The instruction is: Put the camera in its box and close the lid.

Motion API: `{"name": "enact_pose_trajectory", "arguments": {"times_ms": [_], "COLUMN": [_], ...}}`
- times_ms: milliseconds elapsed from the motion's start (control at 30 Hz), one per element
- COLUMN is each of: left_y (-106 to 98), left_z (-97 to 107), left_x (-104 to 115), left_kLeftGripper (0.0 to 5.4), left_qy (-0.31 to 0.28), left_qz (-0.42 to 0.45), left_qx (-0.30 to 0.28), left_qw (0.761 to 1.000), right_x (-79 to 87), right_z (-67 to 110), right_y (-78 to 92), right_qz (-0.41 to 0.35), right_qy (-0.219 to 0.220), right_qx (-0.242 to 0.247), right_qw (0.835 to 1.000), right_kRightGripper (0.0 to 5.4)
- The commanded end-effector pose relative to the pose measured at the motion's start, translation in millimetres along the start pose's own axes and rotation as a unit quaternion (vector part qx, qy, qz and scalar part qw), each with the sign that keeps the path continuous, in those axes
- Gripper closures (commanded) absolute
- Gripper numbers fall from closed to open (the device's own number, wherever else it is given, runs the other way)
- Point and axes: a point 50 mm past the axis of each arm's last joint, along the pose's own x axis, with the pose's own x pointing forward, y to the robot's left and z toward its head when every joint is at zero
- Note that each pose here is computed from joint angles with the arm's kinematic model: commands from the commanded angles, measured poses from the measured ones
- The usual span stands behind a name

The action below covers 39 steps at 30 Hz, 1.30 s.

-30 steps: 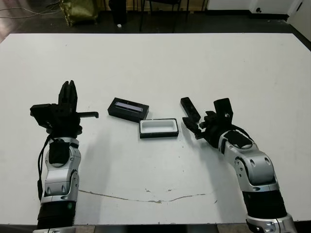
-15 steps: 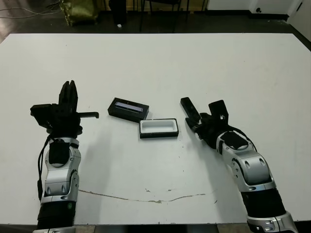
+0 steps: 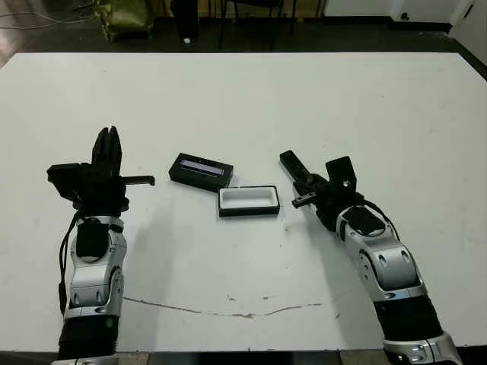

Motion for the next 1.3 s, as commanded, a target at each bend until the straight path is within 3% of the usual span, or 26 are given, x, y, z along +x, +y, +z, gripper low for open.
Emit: {"name": "enact_pose_trajectory", "arguments": {"times_ms": [33, 200, 333, 500, 633, 767, 900, 1133, 1300], "left_y": [3, 3, 3, 3, 3, 3, 3, 3, 3], "left_z": [-6, -6, -5, -6, -6, -6, -6, -7, -7], "left_x": [-5, -5, -5, -6, -6, -7, -7, -8, -8], "left_kLeftGripper": [5.40, 5.40, 5.40, 5.40, 5.40, 5.40, 5.40, 5.40, 5.40], "left_qy": [0.016, 0.018, 0.018, 0.019, 0.021, 0.021, 0.021, 0.021, 0.021], "left_qz": [0.002, 0.001, 0.002, 0.001, 0.000, 0.001, 0.001, 0.001, 0.003], "left_qx": [0.007, 0.011, 0.009, 0.003, 0.002, 0.002, 0.003, 0.000, 0.003], "left_qw": [1.000, 1.000, 1.000, 1.000, 1.000, 1.000, 1.000, 1.000, 1.000], "right_x": [-0.3, 0.9, 0.7, 6.6, 13.2, 16.5, 17.7, 20.1, 15.3], "right_z": [-2.3, 24.7, 49.0, 68.4, 75.9, 81.3, 87.5, 91.2, 89.4], "right_y": [-11.2, -36.1, -58.7, -84.3, -92.5, -92.2, -85.1, -62.5, -43.6], "right_qz": [-0.008, 0.005, 0.081, 0.185, 0.255, 0.301, 0.366, 0.438, 0.490], "right_qy": [0.012, -0.028, -0.061, -0.089, -0.091, -0.086, -0.076, -0.023, -0.008], "right_qx": [0.013, -0.010, 0.025, 0.018, -0.005, -0.056, -0.121, -0.169, -0.189], "right_qw": [1.000, 1.000, 0.995, 0.979, 0.963, 0.948, 0.920, 0.883, 0.851], "right_kRightGripper": [5.30, 5.31, 5.31, 5.31, 5.32, 5.33, 5.33, 5.33, 5.33]}}
